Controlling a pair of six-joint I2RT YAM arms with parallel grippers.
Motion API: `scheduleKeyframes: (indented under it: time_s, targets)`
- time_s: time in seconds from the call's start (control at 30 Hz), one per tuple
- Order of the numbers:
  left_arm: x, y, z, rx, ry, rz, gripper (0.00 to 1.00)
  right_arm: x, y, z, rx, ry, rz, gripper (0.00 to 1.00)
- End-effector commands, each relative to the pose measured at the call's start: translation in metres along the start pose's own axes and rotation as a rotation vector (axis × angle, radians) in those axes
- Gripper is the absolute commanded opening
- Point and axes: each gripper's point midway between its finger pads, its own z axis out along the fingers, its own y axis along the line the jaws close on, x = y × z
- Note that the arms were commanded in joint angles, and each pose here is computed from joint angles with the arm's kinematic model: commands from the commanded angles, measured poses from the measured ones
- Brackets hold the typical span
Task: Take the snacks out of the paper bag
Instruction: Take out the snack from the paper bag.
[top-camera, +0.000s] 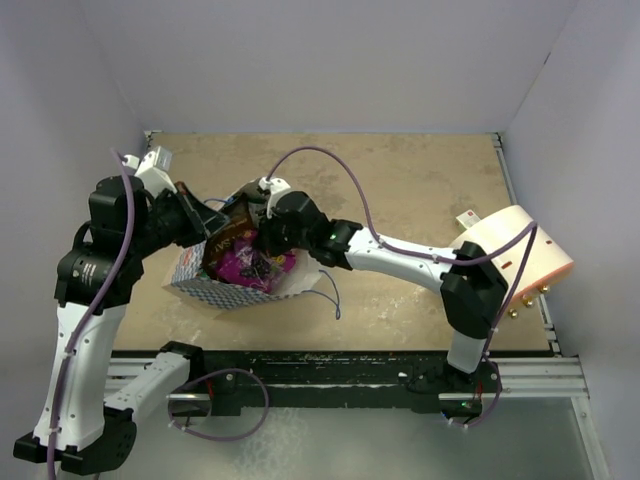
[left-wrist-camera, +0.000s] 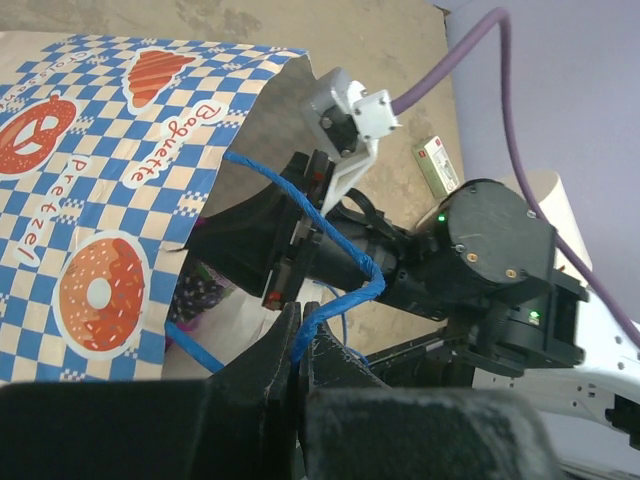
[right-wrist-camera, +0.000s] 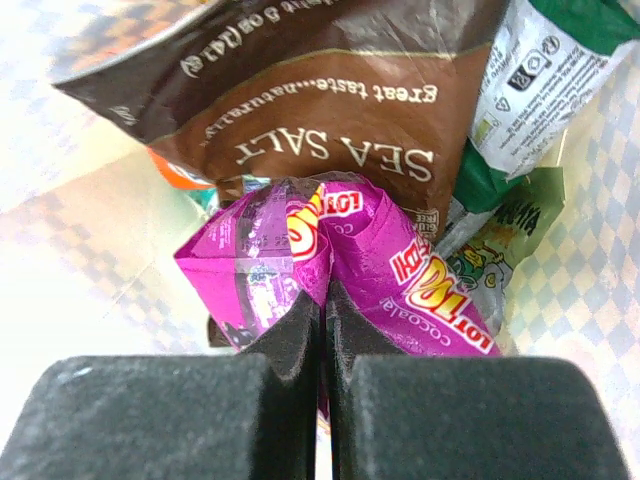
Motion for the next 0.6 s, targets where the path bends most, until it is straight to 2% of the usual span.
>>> scheduleKeyframes:
  time_s: [0.0, 0.2, 0.37, 0.57]
  targets:
    - [-0.017, -0.013, -0.013, 0.038, -0.074, 0.063, 0.00, -0.079, 0.052, -0.047, -0.144, -0.178, -0.005, 0.00]
    - [-0.012, -0.010, -0.015, 0.030, -0.074, 0.047, 0.00, -0.112, 0.059, -0.087, -0.126, -0.258, 0.000, 0.00]
    - [-0.017, -0.006, -0.022, 0.011, -0.125, 0.046, 0.00, -0.141, 0.061, -0.122, -0.087, -0.342, 0.004, 0.00]
    - [-0.024, -0.001, -0.027, -0.035, -0.155, 0.066, 0.00, -0.185, 0.056, -0.181, 0.009, -0.472, -0.016, 0.00]
